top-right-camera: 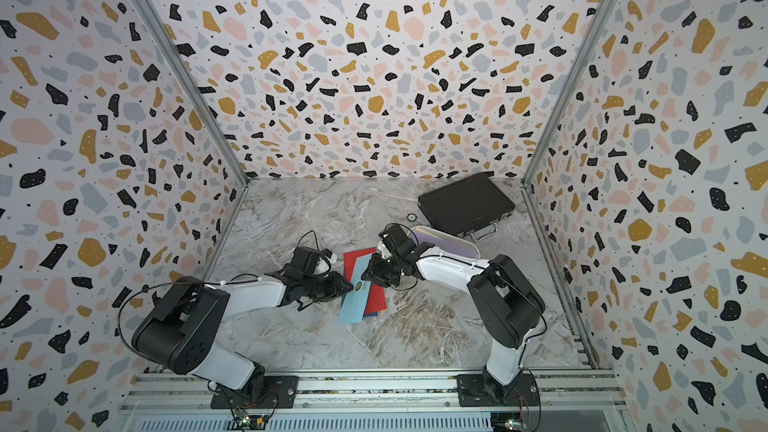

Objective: Put the sealed envelopes into the storage box
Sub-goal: Pick up the envelope from the center of the board, then place the envelope in the storage box.

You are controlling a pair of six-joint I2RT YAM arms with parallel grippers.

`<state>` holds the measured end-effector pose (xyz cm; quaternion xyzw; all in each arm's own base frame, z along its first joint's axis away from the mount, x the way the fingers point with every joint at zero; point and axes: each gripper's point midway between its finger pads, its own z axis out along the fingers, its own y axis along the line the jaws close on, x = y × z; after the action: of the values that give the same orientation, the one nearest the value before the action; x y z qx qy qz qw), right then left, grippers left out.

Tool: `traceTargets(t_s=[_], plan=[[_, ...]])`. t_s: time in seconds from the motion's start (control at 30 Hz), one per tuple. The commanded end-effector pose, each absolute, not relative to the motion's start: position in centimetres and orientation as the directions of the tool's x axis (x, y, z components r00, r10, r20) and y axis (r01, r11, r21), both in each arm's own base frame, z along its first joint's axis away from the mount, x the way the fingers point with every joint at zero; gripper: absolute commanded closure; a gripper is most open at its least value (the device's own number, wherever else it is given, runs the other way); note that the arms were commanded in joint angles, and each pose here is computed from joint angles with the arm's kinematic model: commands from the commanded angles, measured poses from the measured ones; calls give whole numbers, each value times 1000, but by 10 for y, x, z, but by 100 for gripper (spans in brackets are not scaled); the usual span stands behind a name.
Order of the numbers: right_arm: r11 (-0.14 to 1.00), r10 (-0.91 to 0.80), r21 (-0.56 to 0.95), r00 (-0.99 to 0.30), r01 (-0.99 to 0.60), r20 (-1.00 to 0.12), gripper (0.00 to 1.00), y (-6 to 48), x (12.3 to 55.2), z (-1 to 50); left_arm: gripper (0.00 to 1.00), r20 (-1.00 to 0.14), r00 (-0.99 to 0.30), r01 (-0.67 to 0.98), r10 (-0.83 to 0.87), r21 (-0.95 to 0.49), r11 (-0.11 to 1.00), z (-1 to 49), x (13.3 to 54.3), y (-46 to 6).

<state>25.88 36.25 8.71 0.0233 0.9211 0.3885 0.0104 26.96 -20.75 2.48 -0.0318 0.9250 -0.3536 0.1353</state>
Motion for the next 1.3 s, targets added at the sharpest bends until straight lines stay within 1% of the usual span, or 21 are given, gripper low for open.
traceTargets(t_s=[0.0, 0.07, 0.17, 0.27, 0.33, 0.4, 0.53, 0.6, 0.73, 0.83, 0.9, 0.93, 1.27], plan=[[679, 8, 734, -1000, 13, 10, 84, 370, 252, 85, 68, -143, -978, -36, -153, -606, 794, -4, 246, -193], [678, -22, 735, -1000, -18, -4, 92, 371, 251, 86, 66, -146, -977, -34, -154, -607, 794, -3, 246, -193], [706, -123, 694, -989, -141, -76, 100, 366, 249, 102, 55, -160, -974, -30, -160, -608, 793, 2, 246, -192], [735, -242, 607, -953, -302, -181, 100, 351, 253, 133, 45, -214, -959, -26, -185, -587, 809, 17, 247, -183], [721, -335, 555, -910, -415, -246, 100, 339, 256, 159, 41, -266, -939, -32, -217, -563, 826, 30, 247, -171], [707, -416, 493, -862, -508, -291, 100, 321, 260, 183, 39, -314, -918, -39, -243, -538, 842, 42, 244, -159], [715, -535, 314, -778, -624, -329, 100, 271, 282, 222, 37, -402, -871, -53, -281, -493, 868, 58, 236, -137], [700, -605, 217, -727, -680, -325, 100, 250, 290, 234, 36, -417, -859, -64, -296, -486, 871, 56, 231, -130], [649, -746, -53, -622, -759, -239, 100, 202, 312, 235, 36, -402, -864, -77, -304, -490, 868, 49, 225, -128], [543, -839, -184, -529, -819, -123, 100, 178, 319, 223, 36, -390, -870, -83, -301, -486, 870, 45, 225, -129], [515, -854, -237, -518, -824, -54, 100, 162, 327, 215, 36, -383, -876, -80, -294, -485, 871, 44, 225, -130], [502, -859, -240, -512, -831, -26, 100, 156, 329, 212, 36, -379, -879, -79, -290, -484, 872, 43, 225, -130], [457, -882, -123, -466, -881, 65, 100, 148, 334, 172, 36, -358, -892, -78, -276, -479, 874, 39, 224, -133]])
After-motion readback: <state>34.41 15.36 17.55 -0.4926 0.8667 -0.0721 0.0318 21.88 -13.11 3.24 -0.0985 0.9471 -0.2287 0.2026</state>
